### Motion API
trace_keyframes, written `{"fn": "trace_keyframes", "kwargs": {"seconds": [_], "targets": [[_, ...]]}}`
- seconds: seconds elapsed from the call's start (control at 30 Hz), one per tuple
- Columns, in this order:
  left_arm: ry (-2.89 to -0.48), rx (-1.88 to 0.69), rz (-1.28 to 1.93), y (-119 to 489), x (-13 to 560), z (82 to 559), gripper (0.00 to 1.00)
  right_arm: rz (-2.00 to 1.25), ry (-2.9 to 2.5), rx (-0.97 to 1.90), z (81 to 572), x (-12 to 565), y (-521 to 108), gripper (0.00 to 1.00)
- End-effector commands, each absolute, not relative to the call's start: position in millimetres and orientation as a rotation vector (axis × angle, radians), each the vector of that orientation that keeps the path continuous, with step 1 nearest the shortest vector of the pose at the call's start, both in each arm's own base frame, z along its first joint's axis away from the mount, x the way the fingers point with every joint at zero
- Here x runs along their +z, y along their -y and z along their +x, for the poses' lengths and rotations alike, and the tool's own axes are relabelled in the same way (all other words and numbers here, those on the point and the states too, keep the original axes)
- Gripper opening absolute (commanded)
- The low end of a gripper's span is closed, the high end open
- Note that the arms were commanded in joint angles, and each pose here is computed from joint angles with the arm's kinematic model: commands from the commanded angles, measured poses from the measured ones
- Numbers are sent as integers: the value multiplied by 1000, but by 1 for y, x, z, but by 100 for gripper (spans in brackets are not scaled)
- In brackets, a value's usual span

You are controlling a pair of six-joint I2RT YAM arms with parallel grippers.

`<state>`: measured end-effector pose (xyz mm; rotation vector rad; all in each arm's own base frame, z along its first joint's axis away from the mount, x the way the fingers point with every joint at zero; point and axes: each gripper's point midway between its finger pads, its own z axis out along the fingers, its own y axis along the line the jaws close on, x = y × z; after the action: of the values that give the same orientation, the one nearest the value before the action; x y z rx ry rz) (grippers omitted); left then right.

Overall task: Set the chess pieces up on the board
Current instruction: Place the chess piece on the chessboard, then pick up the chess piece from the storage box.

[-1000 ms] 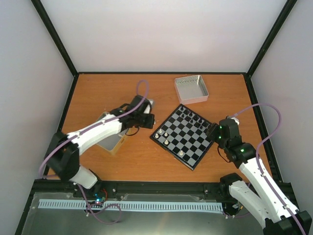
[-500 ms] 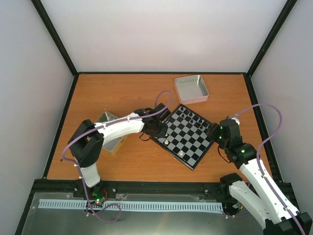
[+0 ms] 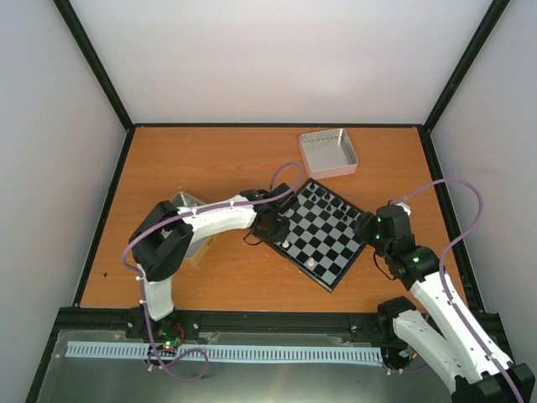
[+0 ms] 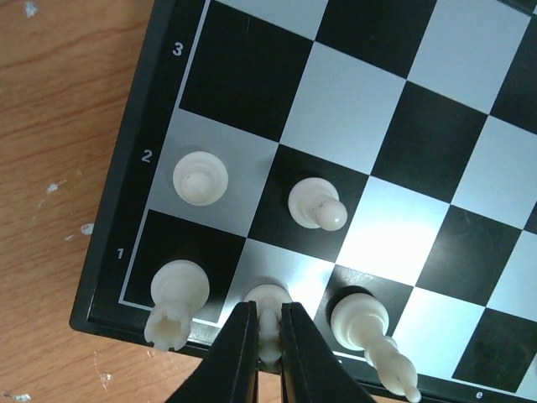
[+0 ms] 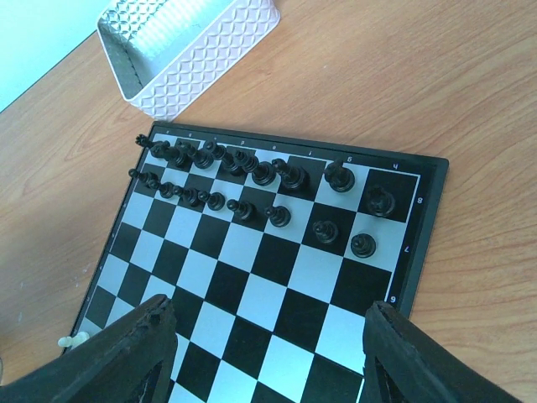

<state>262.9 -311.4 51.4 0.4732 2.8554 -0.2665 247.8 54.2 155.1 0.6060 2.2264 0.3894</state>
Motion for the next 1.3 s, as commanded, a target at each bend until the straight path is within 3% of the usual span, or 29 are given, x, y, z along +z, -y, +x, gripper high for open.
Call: {"fn": "trace_keyframes", "kwargs": {"seconds": [0.0, 0.13, 0.37, 0.73, 1.07, 1.27], "targets": [[-2841, -289, 471, 324, 60, 266, 4, 614, -2225, 378, 247, 152, -53, 61], [-2846, -283, 471, 324, 58, 266, 7, 613, -2225, 376, 247, 152, -53, 61], [-2830, -308, 470, 325, 71, 265, 21, 614, -2226, 374, 247, 150, -52, 61], [-2706, -303, 413, 317, 129, 279, 25, 611, -2229, 385, 246, 150, -54, 61], [-2564, -80, 48, 217, 165, 315, 27, 614, -2234, 391, 245, 149, -54, 61], [-2468, -63, -234, 137, 170, 322, 35, 619, -2236, 390, 247, 149, -55, 61]]}}
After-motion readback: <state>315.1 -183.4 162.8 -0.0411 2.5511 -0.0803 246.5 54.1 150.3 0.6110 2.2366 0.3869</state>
